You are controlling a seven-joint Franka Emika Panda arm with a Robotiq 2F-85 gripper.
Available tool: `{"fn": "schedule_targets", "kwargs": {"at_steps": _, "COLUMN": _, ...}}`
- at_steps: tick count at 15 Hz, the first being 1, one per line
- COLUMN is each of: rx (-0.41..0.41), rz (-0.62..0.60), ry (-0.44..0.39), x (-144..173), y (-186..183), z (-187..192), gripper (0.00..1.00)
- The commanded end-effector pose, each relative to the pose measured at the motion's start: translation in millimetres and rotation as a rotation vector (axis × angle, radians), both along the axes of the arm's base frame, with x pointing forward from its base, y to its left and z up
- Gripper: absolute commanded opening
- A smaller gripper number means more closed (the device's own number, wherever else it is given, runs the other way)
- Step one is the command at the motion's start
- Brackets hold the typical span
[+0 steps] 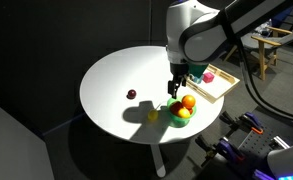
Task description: Put the orange inside the bowl
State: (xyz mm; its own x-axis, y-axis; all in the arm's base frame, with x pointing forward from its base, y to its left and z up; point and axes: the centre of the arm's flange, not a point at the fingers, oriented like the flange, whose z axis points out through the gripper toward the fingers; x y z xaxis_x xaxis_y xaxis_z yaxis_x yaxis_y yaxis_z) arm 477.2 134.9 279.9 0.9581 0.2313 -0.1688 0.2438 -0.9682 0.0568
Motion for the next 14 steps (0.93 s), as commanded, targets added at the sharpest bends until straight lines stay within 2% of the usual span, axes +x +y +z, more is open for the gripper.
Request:
{"fn": "schedule_targets", "kwargs": {"at_steps": 1, "rx": 0.000, "rz": 0.000, "ry": 0.003, "x": 0.1, "y": 1.3, "z": 1.5, "gripper": 1.00}}
{"fn": "schedule_targets", "kwargs": {"at_steps": 14, "rx": 0.001, "rz": 0.000, "ry": 0.005, "x": 0.0, "y": 2.4, "z": 3.6, "gripper": 1.00}}
